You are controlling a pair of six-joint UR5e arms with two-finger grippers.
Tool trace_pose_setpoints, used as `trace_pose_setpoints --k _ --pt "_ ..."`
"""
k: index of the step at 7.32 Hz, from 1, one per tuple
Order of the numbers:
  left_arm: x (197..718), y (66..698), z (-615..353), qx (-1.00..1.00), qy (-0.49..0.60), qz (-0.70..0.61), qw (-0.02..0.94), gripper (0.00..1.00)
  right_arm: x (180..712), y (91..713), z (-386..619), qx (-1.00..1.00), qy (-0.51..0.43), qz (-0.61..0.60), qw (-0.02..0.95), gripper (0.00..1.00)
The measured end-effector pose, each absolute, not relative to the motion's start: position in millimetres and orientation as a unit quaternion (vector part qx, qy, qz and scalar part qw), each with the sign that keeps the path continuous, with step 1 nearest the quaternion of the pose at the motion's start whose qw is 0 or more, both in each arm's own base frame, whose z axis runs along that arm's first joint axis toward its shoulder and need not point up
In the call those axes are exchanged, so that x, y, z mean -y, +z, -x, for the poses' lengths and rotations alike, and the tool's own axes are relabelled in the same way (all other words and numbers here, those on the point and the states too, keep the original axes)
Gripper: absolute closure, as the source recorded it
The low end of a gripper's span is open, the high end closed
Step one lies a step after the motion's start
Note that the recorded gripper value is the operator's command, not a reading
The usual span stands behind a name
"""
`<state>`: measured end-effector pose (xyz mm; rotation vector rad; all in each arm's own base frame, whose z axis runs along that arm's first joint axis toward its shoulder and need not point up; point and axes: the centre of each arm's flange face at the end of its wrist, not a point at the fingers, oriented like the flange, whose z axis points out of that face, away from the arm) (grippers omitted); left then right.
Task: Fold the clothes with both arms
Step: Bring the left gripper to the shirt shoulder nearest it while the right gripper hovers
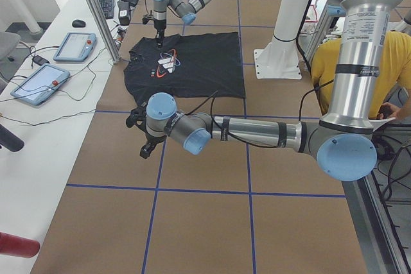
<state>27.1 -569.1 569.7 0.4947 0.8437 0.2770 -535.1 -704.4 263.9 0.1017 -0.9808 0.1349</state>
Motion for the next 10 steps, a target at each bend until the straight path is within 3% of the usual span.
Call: trace_pose_setpoints --k 4,6,9,10 --pt "647 479 -153 -0.471 0.09 -0.211 0.852 0.03 699 223 522 0.496 0.068 -0.033 0.865 0.01" --pt "665 441 -216 -0.495 0.089 -0.194 0.842 0.1 682 242 497 0.508 0.062 -0.027 0.859 0.01" --pt "701 455 -311 -0.472 0.122 -0.221 0.845 0.18 647 294 440 0.516 0.062 -0.039 0.853 0.01" --pt "706 466 -320 -0.465 0.121 -0.22 0.849 0.29 636 307 429 0.518 0.061 -0.037 0.853 0.01"
